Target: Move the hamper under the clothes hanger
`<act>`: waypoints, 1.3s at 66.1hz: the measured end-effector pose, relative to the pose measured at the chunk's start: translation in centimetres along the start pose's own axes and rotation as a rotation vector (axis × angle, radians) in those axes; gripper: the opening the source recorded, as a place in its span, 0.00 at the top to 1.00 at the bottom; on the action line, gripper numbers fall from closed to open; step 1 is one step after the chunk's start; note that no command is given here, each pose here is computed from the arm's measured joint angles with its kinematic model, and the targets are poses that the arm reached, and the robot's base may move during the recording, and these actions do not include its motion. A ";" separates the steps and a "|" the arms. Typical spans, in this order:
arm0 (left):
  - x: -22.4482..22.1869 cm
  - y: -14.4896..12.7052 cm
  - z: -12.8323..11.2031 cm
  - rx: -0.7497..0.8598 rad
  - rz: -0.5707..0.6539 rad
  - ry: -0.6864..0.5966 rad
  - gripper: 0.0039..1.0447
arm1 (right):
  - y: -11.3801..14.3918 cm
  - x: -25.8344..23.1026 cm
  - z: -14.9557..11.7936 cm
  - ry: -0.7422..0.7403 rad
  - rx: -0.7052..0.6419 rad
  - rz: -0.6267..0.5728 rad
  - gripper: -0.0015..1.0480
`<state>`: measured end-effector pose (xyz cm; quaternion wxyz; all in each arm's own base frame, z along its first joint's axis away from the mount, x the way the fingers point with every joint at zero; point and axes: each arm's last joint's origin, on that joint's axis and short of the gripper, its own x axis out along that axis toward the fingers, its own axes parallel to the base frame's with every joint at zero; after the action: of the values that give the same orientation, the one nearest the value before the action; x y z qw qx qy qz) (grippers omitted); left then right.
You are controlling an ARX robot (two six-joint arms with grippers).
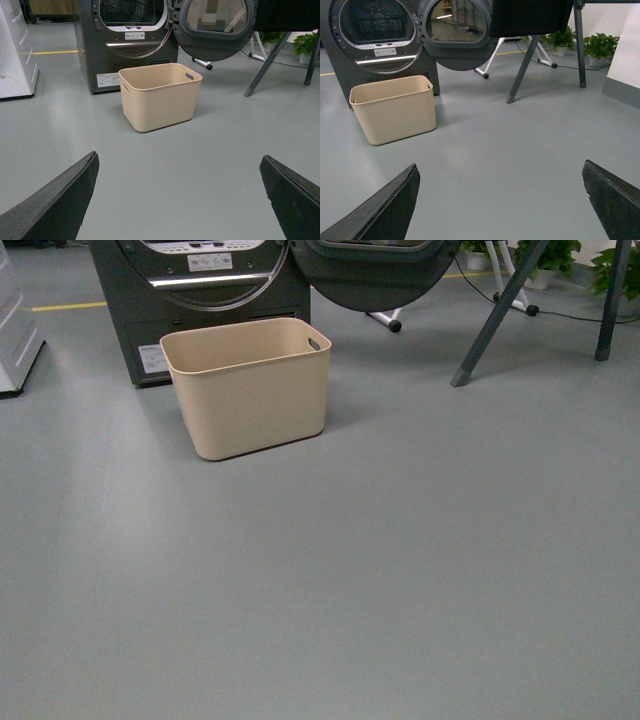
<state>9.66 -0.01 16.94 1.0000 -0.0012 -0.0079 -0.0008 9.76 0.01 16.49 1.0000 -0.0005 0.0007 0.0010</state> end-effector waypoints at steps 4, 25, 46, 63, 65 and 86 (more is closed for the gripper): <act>0.0 0.0 0.0 0.000 0.000 0.000 0.06 | 0.0 0.0 0.0 0.000 0.000 0.000 0.08; 0.0 0.0 0.0 0.000 0.000 0.000 0.06 | 0.0 0.0 0.0 0.000 0.000 0.000 0.08; 0.0 0.0 0.0 0.000 0.000 0.000 0.06 | 0.0 0.0 0.0 0.000 0.000 0.000 0.08; 0.0 0.0 0.0 0.000 0.000 0.000 0.06 | 0.0 0.0 0.0 0.000 0.000 0.000 0.08; 0.0 0.0 0.0 0.000 0.000 0.001 0.06 | 0.0 0.0 0.0 0.000 0.000 0.000 0.08; 0.0 0.0 0.0 0.000 0.000 0.000 0.06 | 0.0 0.0 0.0 0.000 0.000 0.000 0.08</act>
<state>9.67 -0.01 16.94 1.0000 -0.0012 -0.0077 -0.0006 9.76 0.01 16.49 1.0000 -0.0005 0.0007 0.0010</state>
